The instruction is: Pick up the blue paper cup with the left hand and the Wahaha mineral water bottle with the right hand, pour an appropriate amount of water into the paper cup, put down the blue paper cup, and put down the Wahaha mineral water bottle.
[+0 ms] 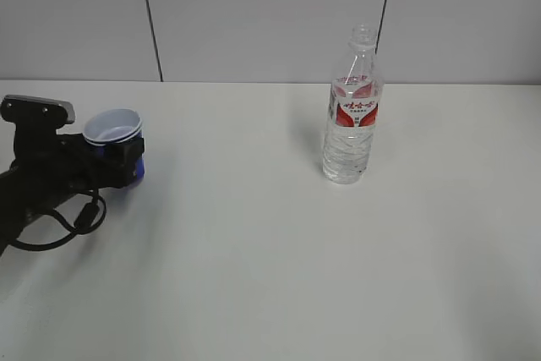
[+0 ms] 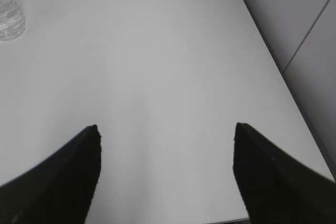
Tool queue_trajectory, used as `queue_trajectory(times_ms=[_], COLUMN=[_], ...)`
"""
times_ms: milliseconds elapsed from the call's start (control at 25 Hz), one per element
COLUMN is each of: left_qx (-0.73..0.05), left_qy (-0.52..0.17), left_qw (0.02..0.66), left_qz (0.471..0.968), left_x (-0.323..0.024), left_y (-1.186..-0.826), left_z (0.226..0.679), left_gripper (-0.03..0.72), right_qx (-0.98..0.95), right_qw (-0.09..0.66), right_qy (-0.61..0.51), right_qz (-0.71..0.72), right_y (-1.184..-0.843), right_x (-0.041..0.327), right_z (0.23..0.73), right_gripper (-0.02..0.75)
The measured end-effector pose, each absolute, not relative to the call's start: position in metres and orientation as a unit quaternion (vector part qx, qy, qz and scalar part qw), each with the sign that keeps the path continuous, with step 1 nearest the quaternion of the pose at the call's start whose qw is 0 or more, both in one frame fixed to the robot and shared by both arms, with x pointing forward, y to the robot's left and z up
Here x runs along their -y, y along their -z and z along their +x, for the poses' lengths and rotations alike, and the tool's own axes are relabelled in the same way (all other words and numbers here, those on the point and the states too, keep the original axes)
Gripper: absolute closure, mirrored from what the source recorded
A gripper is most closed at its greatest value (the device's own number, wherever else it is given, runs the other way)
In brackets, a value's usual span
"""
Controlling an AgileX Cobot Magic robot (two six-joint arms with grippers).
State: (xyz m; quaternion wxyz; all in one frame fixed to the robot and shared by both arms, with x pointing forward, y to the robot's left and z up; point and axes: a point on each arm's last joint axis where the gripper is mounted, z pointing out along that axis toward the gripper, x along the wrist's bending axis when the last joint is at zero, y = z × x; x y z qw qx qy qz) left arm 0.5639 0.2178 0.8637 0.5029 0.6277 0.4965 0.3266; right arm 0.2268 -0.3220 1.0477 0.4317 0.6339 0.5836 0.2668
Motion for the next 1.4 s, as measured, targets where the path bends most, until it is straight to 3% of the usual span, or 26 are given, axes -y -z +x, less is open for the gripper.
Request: queue_trajectory(times_ms=[280, 480, 840, 1160, 1400], left_qx=[-0.467, -0.460, -0.455, -0.455, -0.455], left_qy=[-0.331, -0.335, -0.333, -0.332, -0.332], left_qw=[0.524, 0.527, 0.526, 0.526, 0.526], left_qz=[0.630, 0.631, 0.636, 0.637, 0.637], left_x=[-0.212, -0.213, -0.212, -0.212, -0.212], left_y=[-0.897, -0.911, -0.913, -0.913, -0.913], left_z=[0.550, 0.546, 0.545, 0.545, 0.545], left_gripper=[0.153, 0.153, 0.153, 0.153, 0.153], right_qx=[-0.568, -0.584, -0.590, -0.601, -0.627], right_qw=[0.467, 0.455, 0.524, 0.492, 0.446], right_qy=[-0.321, -0.332, -0.386, -0.435, -0.439], right_qz=[0.597, 0.584, 0.478, 0.455, 0.464], right_y=[-1.078, -1.090, -1.109, -1.084, -1.040], right_x=[0.318, 0.313, 0.302, 0.290, 0.283], right_z=[0.241, 0.283, 0.367, 0.442, 0.488], right_gripper=[0.150, 0.150, 0.150, 0.150, 0.150])
